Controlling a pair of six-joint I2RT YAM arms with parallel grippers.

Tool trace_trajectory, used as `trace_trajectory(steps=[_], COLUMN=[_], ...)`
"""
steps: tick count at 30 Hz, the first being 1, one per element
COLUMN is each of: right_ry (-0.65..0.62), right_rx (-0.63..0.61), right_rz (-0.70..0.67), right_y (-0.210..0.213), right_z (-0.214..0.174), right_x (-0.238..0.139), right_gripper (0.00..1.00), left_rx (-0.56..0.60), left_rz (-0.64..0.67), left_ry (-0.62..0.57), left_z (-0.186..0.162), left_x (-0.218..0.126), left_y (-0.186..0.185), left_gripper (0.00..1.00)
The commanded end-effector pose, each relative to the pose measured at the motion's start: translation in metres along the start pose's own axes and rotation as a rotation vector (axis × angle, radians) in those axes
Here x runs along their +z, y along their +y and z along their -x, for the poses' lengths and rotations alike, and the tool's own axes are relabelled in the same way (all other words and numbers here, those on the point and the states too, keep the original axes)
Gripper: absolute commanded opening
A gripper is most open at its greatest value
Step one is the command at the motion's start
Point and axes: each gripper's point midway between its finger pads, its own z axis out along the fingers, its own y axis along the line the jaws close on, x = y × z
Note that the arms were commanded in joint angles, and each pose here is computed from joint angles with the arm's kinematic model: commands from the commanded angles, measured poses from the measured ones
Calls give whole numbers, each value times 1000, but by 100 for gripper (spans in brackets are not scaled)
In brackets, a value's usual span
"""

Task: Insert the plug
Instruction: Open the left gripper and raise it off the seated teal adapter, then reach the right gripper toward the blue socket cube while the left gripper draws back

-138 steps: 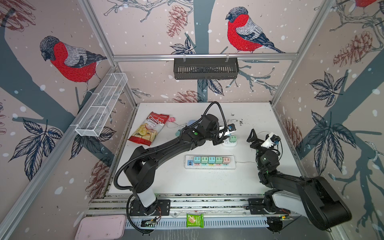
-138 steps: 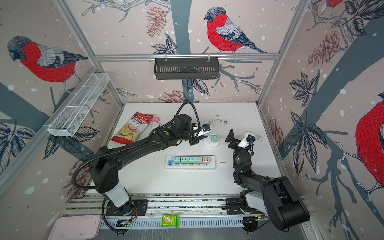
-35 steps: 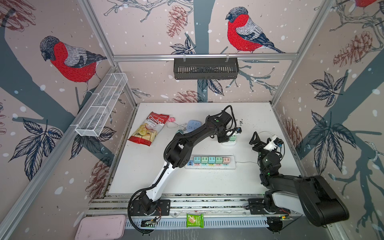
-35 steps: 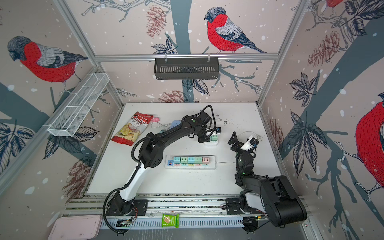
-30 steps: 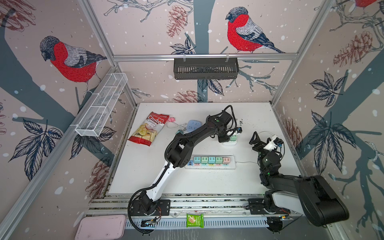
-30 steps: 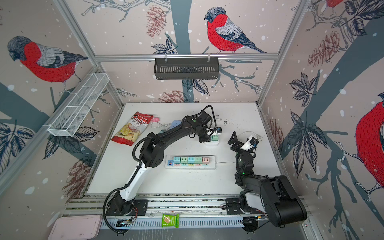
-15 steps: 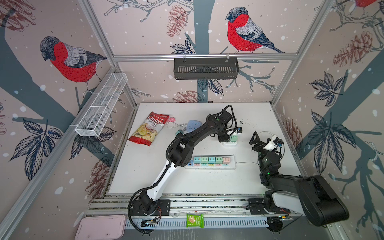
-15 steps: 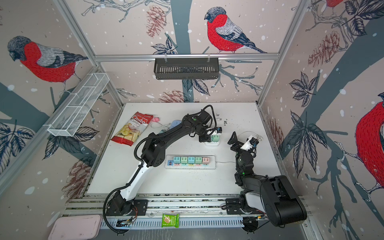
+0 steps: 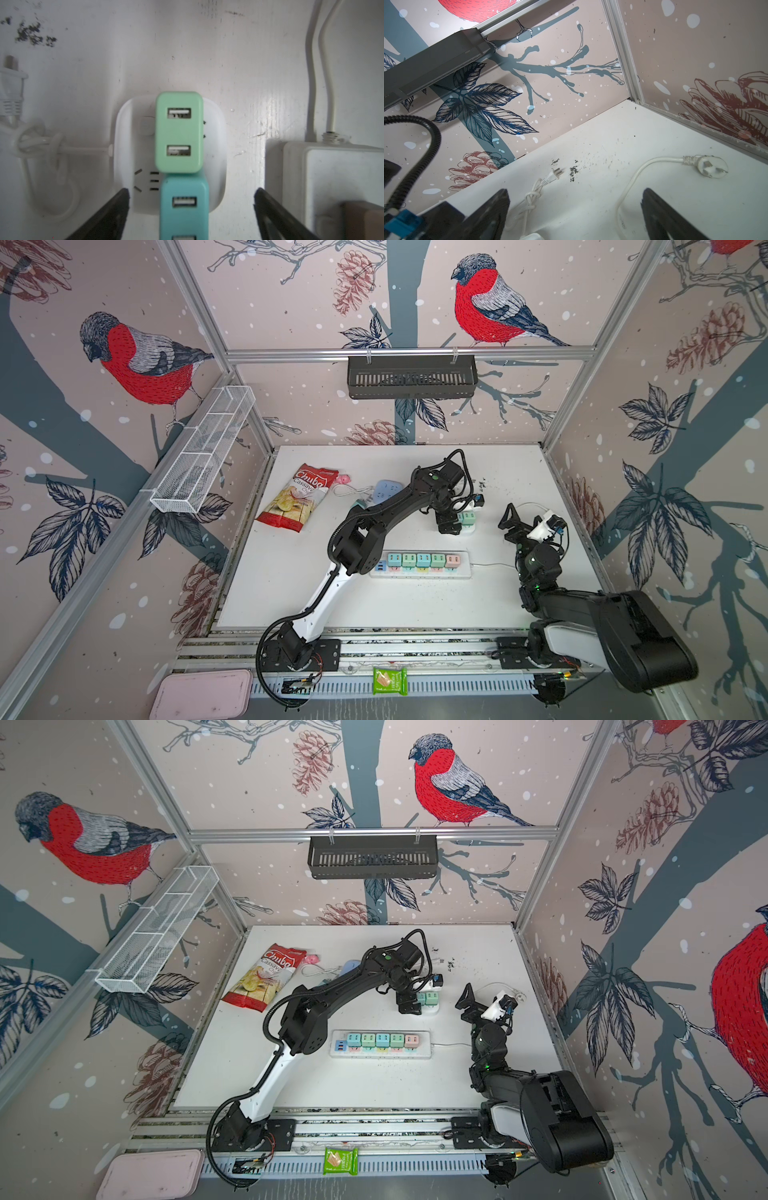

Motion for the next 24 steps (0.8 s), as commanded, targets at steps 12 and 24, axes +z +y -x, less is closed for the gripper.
trace_trajectory(steps=[12, 24], right_ry=[-13, 1], right_rx=[7, 13], right_rz=[17, -7], right_y=[4, 0], right_z=[4, 0], right_x=[1, 11], right_gripper=[100, 100], left_rx=[-287, -900], left_rz=[725, 1065], left_ry=[-488, -694], left_z=[54, -78], left_x=[-195, -316], left_y=[94, 70], left_gripper=[98, 98])
